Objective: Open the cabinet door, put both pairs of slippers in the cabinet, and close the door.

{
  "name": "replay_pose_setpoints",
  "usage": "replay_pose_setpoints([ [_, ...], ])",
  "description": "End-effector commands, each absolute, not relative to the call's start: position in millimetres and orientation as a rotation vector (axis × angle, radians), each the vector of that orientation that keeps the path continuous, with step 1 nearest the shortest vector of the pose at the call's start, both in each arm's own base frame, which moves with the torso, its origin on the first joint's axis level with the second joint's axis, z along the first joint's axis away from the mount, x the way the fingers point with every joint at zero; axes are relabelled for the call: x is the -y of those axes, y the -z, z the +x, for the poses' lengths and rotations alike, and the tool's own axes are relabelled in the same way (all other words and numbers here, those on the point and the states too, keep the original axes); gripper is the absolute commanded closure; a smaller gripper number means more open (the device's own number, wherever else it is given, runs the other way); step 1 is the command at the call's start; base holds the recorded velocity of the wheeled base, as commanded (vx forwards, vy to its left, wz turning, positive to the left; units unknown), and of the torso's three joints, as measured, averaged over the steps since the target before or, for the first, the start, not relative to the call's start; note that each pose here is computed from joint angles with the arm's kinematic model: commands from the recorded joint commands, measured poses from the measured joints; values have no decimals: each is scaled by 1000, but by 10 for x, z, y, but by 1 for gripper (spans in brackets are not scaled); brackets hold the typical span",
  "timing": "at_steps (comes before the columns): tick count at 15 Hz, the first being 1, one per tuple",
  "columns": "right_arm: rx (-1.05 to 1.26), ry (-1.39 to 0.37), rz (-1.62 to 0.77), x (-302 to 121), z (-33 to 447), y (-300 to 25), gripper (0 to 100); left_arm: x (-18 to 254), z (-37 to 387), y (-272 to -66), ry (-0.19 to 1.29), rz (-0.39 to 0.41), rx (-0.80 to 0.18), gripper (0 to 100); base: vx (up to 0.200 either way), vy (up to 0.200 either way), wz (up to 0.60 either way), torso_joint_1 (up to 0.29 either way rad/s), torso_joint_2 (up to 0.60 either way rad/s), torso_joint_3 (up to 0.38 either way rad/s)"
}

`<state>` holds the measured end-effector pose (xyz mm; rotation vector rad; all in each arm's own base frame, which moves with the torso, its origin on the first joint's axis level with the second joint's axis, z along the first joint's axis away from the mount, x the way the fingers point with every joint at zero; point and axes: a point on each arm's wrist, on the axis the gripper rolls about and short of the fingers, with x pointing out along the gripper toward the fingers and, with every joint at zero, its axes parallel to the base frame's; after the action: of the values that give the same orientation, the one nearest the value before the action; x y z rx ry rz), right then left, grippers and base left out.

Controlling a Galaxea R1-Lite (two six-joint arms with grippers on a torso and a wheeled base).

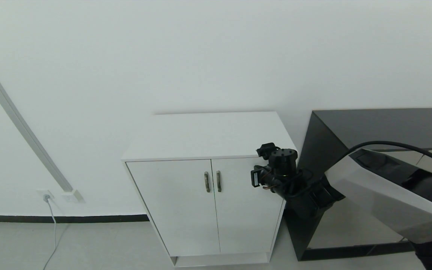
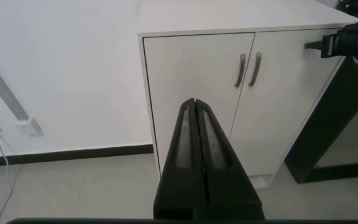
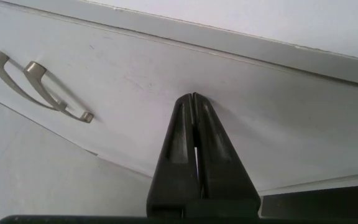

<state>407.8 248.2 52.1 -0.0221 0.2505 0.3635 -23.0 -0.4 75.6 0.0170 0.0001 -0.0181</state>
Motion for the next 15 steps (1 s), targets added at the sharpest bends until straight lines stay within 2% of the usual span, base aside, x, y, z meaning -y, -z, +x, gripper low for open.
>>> replay_pose_setpoints([
  [1, -253, -356, -22, -2459, 4109, -500, 100, 4, -229, -756, 18, 17, -1, 100, 0, 0, 0, 0, 0, 0],
  [7, -251, -351, -22, -2446, 4091, -532, 100, 4, -229, -756, 18, 17, -1, 100, 0, 0, 0, 0, 0, 0],
  [15, -233, -351, -14, -2169, 3625, -731, 100, 4, -229, -756, 18, 17, -1, 100, 0, 0, 0, 0, 0, 0],
])
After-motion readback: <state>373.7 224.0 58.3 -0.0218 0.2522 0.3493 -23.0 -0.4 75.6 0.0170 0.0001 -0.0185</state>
